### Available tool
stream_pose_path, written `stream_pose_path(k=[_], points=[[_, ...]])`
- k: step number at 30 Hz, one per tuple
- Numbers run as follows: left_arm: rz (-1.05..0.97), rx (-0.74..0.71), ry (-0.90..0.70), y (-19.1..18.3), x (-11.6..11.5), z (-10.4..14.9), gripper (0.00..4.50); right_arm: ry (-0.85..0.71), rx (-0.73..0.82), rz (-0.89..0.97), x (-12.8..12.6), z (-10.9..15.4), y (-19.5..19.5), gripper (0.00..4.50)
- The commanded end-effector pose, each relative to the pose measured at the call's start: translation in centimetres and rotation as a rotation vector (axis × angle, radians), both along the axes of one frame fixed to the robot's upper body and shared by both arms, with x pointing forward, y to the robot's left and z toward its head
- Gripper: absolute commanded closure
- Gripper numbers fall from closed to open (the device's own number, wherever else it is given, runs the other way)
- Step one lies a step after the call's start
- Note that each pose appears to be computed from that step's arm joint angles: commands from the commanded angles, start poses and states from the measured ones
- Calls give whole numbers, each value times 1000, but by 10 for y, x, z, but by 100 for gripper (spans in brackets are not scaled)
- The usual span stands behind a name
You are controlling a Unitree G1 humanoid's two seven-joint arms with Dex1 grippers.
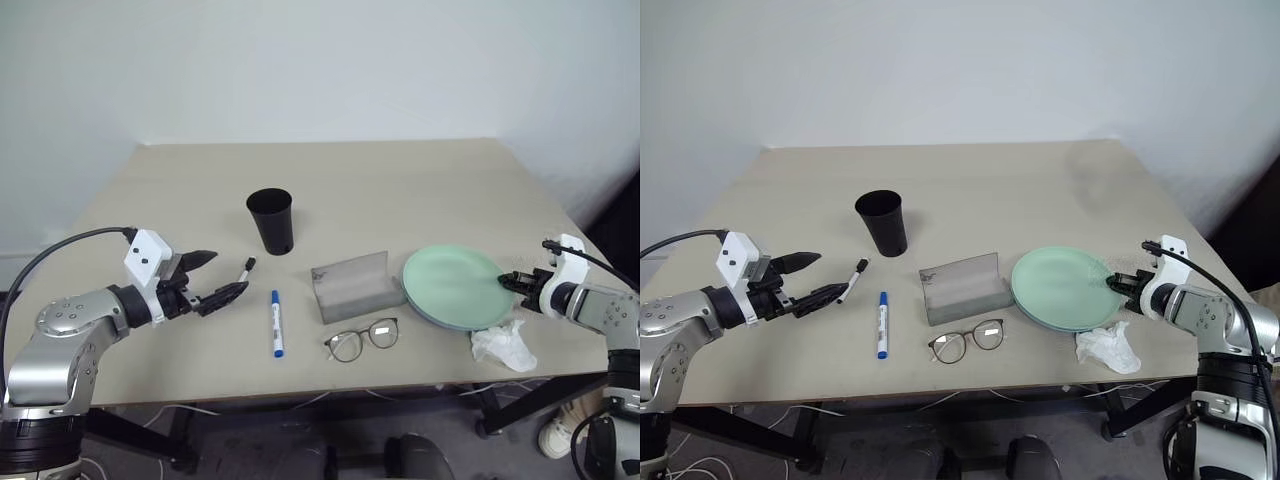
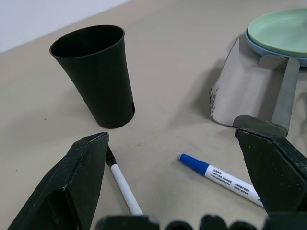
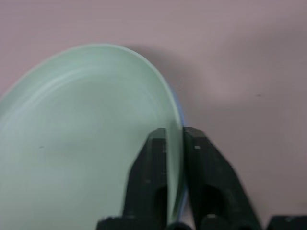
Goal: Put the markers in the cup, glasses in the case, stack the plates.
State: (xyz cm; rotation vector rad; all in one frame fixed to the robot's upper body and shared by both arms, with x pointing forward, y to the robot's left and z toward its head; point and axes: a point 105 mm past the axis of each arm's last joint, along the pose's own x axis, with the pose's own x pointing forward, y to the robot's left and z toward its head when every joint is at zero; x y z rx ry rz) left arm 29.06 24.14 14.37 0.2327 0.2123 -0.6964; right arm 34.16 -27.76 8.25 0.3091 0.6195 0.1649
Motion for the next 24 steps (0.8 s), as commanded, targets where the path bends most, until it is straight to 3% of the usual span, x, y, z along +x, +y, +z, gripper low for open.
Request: stream_pose_path(k=[1,7,14,20,24], points=[[-21,24,-52,-3,3,12,0,-55,-4,30,6,14,6,281],[-26,20,-51,-6,3,10,0,-115,-115,140,0,35,-7,75],[-21,12,-43,-8,2,5,0,-230,-163,539,-48,73,1,75],[-16,4,-35,-9,-1,1,0,-59,-237,772,-98,49,3,75],[-14,3,-26,-9,-2,-1,0,-12,-286,832,-110,30,11,75]])
